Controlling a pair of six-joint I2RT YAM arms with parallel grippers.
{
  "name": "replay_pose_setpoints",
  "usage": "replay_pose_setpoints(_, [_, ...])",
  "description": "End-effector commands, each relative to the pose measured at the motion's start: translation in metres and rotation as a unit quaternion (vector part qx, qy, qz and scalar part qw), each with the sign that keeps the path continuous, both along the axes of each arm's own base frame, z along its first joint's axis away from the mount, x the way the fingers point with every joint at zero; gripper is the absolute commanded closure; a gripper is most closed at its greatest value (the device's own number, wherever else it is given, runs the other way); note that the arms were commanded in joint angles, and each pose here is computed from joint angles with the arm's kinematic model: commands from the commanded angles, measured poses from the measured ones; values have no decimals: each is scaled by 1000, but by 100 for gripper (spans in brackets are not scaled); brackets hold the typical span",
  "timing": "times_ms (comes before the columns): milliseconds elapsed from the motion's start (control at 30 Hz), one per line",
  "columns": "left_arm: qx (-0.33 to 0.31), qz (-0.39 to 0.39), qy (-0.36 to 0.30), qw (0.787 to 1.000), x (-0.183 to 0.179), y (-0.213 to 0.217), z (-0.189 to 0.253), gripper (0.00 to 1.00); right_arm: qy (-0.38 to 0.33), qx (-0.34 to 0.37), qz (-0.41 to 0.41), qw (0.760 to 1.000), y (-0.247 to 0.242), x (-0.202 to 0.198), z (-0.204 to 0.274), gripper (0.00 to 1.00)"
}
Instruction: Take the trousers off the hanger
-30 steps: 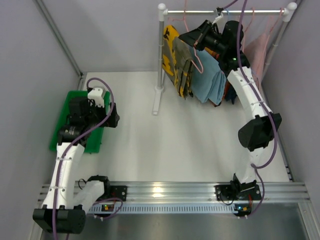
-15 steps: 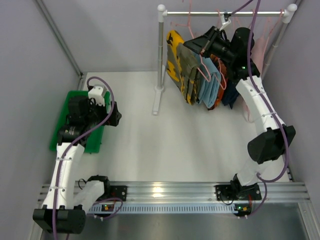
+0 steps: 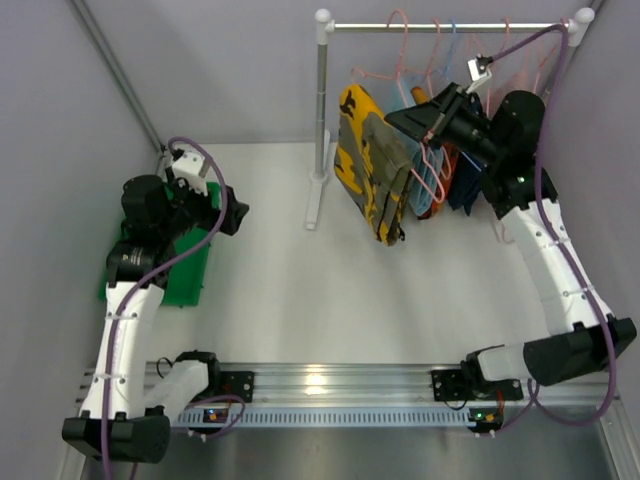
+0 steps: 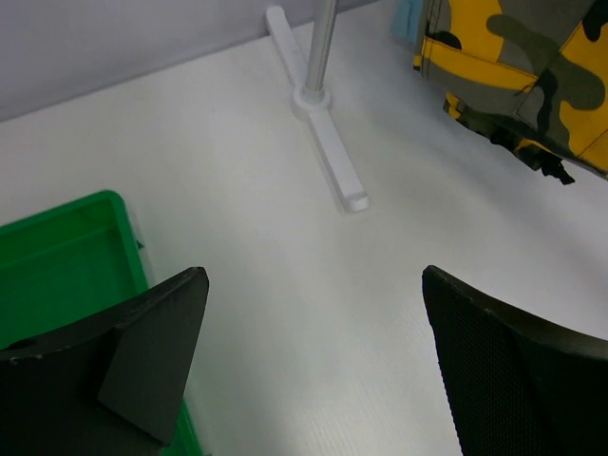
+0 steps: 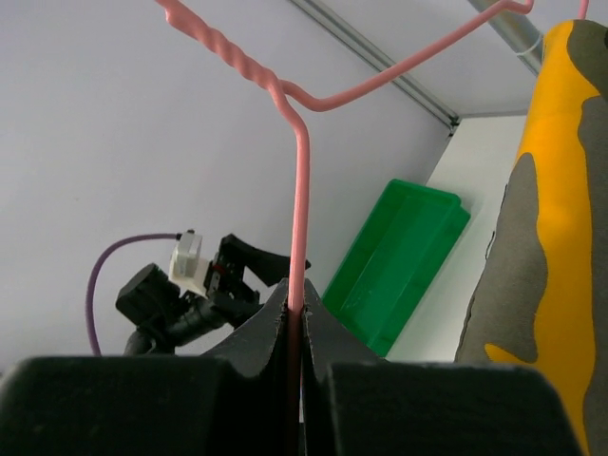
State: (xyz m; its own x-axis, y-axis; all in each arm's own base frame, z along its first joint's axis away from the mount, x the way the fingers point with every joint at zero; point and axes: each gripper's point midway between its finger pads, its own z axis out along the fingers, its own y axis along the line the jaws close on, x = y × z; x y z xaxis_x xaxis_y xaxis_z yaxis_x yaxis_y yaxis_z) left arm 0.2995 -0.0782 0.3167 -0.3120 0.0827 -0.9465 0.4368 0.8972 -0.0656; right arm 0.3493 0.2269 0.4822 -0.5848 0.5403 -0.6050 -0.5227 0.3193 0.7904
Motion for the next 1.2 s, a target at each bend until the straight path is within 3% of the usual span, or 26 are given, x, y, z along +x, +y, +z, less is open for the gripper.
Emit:
replay_pose_setpoints(0, [-6, -48, -91, 995, 12, -20, 52, 1, -130, 43, -29, 990, -23, -53, 78, 100])
replay_pose_setpoints(333, [22, -78, -142, 987, 22, -105, 74, 1, -75, 42, -108, 990, -46, -74, 54, 100])
replay_pose_setpoints(367, [20, -97, -157, 983, 12, -128, 79, 1, -75, 46, -113, 990, -48, -77, 55, 100])
replay_pose_setpoints(433, [35, -61, -170, 983, 10, -135, 76, 1, -68, 50, -129, 988, -52, -72, 53, 100])
replay_pose_setpoints(467, [34, -90, -182, 979, -8, -162, 74, 1, -60, 55, -138, 987, -54, -69, 53, 100])
replay_pose_setpoints(633, [33, -32, -197, 979, -40, -198, 58, 1, -18, 52, -177, 983, -63, -54, 44, 100])
replay_pose_setpoints(767, [1, -48, -176, 983, -55, -227, 49, 1, 5, 52, -191, 980, -65, -45, 36, 100])
replay_pose_setpoints(1000, [-87, -15, -192, 977, -44, -271, 98, 1, 3, 61, -185, 981, -62, -42, 44, 100])
replay_pose_setpoints(1167, [-118, -54, -198, 972, -54, -303, 100, 2, -9, 61, -177, 982, -56, -41, 52, 100])
